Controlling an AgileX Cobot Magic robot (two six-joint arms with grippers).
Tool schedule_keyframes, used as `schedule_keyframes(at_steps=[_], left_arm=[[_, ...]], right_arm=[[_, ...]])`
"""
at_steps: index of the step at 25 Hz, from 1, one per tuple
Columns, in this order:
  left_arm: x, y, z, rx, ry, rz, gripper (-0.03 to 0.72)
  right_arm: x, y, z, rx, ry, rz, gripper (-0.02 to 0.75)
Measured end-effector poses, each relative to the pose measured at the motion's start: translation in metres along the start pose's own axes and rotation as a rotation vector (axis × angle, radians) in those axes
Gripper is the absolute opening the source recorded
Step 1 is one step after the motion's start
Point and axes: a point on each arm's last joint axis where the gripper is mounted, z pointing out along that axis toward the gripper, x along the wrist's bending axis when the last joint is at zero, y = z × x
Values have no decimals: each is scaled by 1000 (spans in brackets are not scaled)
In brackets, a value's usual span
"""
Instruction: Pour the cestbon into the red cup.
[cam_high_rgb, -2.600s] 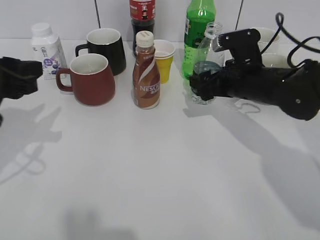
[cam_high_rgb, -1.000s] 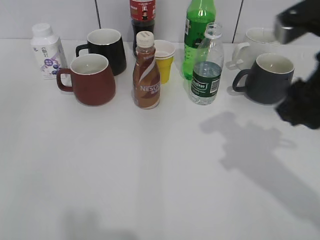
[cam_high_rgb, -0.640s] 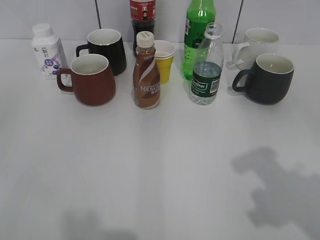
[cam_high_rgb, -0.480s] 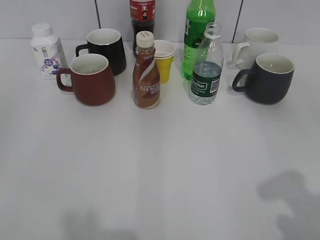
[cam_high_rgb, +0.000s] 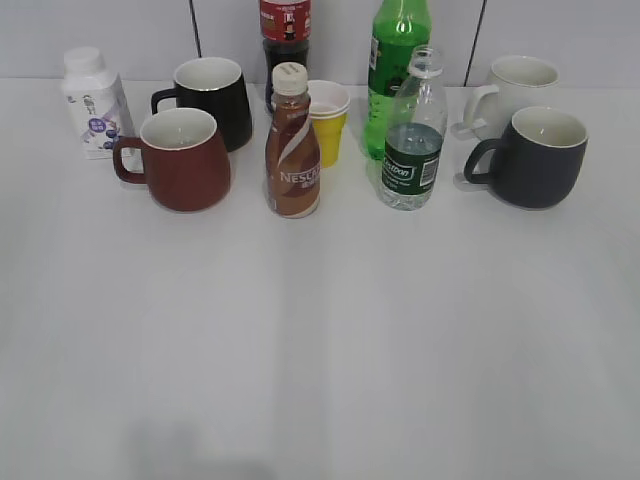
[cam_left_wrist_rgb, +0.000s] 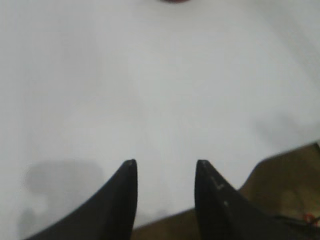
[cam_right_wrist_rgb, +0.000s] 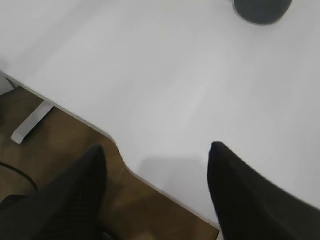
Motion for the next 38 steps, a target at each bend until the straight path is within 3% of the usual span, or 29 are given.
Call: schedule_keyframes(at_steps=[10, 31, 35, 38], left_arm=[[0, 1, 8, -39, -2, 2, 281], [-1, 0, 8, -39, -4, 2, 244], [0, 0, 7, -46, -1, 0, 242], [1, -4, 1, -86, 42, -36, 241]], right_arm=[[0, -1, 6, -97, -5, -18, 482], [-2, 1, 7, -119, -31, -25, 480], [-1, 1, 7, -117, -149, 39, 480], [0, 1, 7, -114, -321, 133, 480]])
